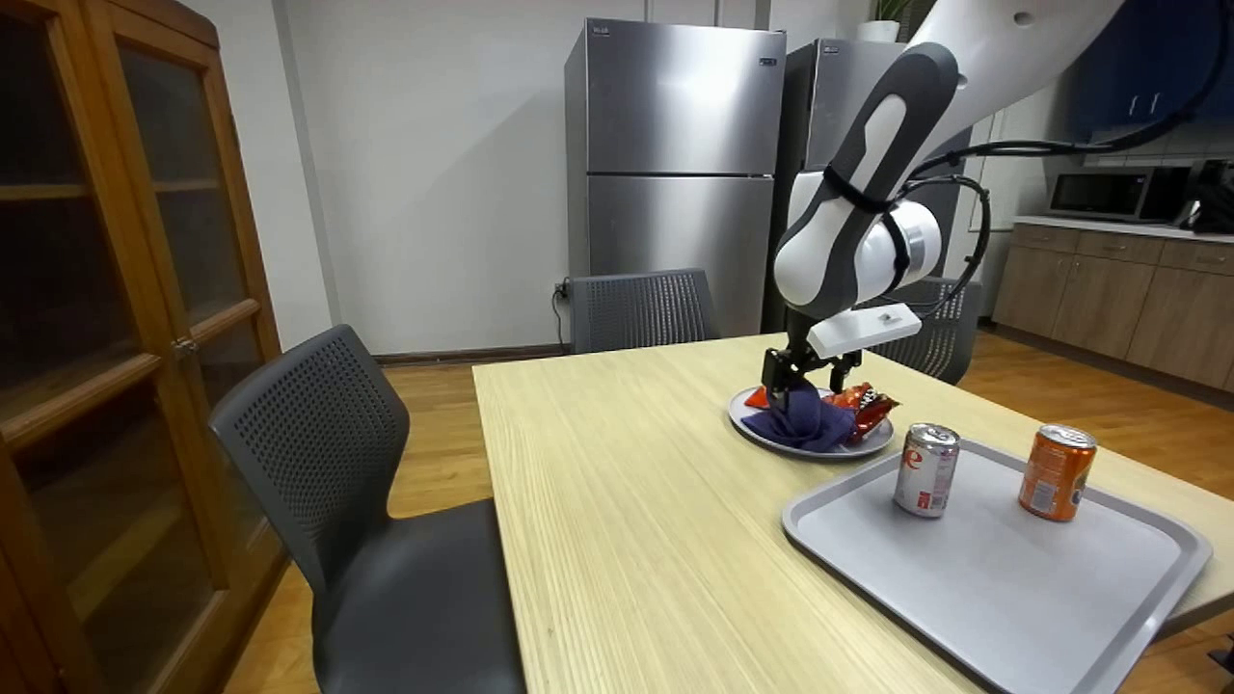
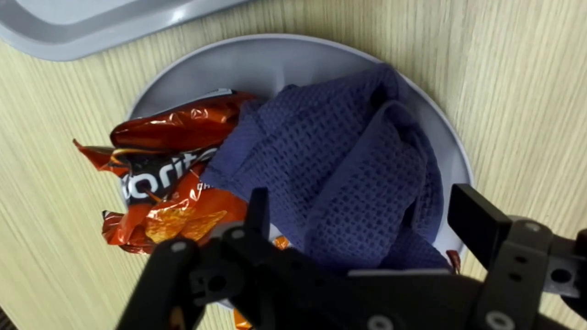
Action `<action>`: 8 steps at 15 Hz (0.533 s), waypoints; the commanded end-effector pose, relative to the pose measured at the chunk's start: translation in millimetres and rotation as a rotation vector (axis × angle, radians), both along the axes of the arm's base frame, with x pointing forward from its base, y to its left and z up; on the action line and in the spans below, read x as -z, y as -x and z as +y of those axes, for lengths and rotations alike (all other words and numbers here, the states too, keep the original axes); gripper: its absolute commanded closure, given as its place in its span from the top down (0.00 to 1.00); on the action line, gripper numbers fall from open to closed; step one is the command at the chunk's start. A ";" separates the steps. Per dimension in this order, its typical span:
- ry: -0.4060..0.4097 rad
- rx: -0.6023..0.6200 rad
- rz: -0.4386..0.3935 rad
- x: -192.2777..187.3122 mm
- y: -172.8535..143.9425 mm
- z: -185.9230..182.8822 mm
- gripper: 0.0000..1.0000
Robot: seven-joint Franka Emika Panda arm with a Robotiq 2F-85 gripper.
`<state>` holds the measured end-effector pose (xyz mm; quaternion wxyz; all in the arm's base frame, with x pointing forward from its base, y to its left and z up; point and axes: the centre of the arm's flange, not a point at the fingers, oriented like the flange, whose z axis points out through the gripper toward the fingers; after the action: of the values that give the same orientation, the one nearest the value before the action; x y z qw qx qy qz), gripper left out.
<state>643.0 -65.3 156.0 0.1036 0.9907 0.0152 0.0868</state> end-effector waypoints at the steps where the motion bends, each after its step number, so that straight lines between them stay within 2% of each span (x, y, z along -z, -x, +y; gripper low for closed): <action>1: 0.033 -0.006 -0.012 10.7 -15.0 1.1 1.00; 8: 0.045 -0.007 0.001 28.3 -22.5 -5.2 1.00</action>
<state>654.0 -69.9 132.5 0.1132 0.9900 0.0186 0.0823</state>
